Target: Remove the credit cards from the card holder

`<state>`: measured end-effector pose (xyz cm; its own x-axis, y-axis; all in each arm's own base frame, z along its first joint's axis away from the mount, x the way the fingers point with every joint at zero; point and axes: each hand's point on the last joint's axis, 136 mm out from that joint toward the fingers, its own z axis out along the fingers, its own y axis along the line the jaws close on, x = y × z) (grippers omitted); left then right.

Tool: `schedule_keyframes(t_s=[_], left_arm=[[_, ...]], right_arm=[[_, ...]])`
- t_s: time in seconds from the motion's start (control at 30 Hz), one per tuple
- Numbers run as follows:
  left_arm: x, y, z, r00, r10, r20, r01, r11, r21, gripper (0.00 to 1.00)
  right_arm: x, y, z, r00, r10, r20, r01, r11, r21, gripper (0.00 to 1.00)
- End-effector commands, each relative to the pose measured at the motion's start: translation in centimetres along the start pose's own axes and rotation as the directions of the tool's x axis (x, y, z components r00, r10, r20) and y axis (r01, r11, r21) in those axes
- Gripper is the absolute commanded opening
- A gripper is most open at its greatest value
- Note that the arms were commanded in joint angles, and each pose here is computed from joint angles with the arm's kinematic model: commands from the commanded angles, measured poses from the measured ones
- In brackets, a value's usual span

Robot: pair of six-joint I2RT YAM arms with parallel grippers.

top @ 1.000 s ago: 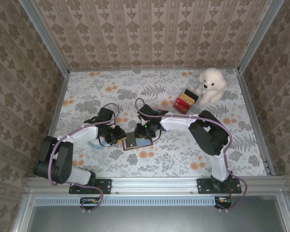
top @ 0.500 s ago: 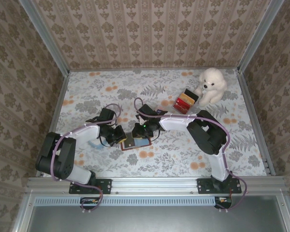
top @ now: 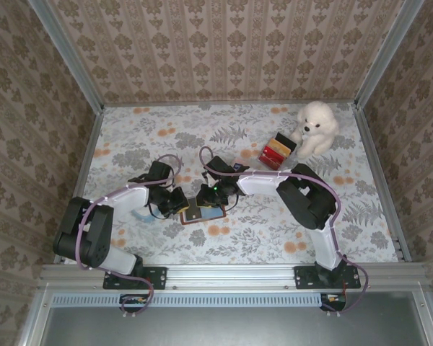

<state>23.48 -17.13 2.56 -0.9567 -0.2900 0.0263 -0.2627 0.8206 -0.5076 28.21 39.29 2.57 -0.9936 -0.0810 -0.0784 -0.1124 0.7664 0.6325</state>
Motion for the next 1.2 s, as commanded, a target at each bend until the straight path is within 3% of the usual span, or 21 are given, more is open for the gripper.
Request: schedule_keyframes(t_s=[0.0,0.17,0.47,0.63,0.73,1.17], left_arm=[[0.8,1.0,0.5,1.0,0.012,-0.028,-0.013,0.999,-0.037,0.1],[1.2,1.2,0.9,0.999,0.005,-0.033,-0.007,0.999,-0.031,0.09],[0.7,0.5,-0.1,0.999,0.029,-0.013,-0.029,0.999,-0.025,0.1],[0.0,-1.7,-2.1,0.997,0.066,0.037,-0.067,0.997,0.038,0.29],[-0.1,-1.8,-2.5,0.996,0.057,0.067,-0.061,0.996,0.07,0.33],[0.7,-0.6,-0.3,1.0,0.02,-0.011,-0.02,0.998,0.067,0.11]], right_arm=[[0.7,0.1,1.1,0.999,0.015,-0.049,-0.016,0.999,-0.031,0.2],[0.7,0.5,1.3,0.998,0.015,-0.059,-0.018,0.999,-0.051,0.17],[0.5,0.5,0.6,0.999,0.016,-0.033,-0.018,0.999,-0.049,0.03],[0.5,-0.3,-0.8,1.0,0.012,-0.019,-0.012,1.0,-0.009,0.0],[0.7,-0.7,-1.2,1.0,0.011,-0.023,-0.01,1.0,0.015,0.0],[0.7,-1.4,-1.4,1.0,-0.002,-0.024,0.004,0.998,0.068,0.0]])
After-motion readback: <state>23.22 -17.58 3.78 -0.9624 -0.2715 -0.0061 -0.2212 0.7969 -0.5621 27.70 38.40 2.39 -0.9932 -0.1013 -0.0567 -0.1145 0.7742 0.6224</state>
